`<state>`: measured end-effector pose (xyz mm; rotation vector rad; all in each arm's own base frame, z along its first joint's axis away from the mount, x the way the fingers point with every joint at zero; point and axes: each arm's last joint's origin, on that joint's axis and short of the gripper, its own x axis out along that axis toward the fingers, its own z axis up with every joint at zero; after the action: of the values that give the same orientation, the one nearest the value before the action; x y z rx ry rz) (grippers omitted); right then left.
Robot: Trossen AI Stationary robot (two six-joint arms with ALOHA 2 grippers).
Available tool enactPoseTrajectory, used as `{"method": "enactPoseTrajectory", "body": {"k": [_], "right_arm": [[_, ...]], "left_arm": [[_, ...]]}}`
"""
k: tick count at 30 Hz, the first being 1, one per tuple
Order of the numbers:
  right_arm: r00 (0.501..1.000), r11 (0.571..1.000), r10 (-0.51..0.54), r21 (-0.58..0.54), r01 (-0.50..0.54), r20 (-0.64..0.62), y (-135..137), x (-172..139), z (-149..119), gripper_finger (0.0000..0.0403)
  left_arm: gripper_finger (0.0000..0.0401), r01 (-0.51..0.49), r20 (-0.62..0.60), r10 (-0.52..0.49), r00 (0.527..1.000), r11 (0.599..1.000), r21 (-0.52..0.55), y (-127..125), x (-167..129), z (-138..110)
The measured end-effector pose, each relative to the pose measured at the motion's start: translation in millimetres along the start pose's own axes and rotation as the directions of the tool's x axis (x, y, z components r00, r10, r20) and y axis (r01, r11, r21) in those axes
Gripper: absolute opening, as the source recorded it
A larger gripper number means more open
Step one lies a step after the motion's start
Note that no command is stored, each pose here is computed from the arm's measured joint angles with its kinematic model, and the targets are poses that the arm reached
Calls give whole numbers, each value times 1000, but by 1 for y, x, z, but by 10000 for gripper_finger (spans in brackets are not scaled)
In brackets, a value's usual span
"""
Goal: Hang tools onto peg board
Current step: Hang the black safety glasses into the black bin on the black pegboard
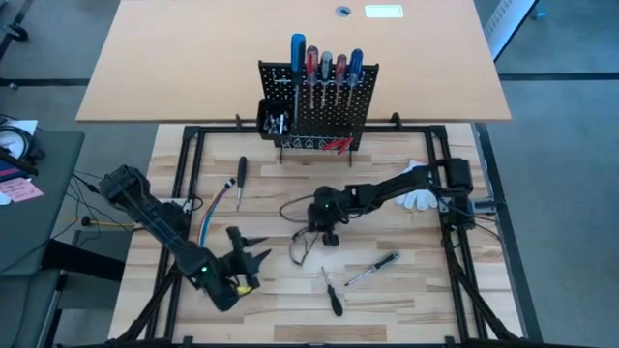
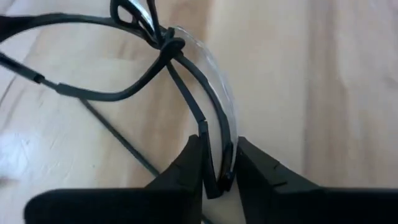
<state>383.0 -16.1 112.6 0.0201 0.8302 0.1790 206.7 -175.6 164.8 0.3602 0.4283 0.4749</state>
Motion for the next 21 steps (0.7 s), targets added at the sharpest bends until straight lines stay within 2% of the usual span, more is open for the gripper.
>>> {"method": "enactPoseTrajectory", "body": {"k": [4,7,11,15,18,21], "right_arm": [[997,972,-32,233,16,64,-6,-13,-3,71],[982,952,-39,305,-19,183,-1,-24,-4,70],[914,954,-2,274,-119,405,17,-42,-4,70],[797,960,49,191,-203,602,35,-65,6,70],[717,969,95,102,-227,691,49,-78,17,70],[658,969,171,-5,-247,733,61,-87,27,70]], "left_arm": [[168,-53,81,52,995,999,9,-3,-14,-1],[168,-96,120,93,988,995,16,-3,-18,-1],[168,-142,146,139,979,990,10,-1,-18,-2],[168,-199,168,201,965,979,-33,3,-15,-3],[168,-228,156,232,960,973,-47,5,-7,-1],[168,-251,138,258,956,966,-67,7,3,5]]}}
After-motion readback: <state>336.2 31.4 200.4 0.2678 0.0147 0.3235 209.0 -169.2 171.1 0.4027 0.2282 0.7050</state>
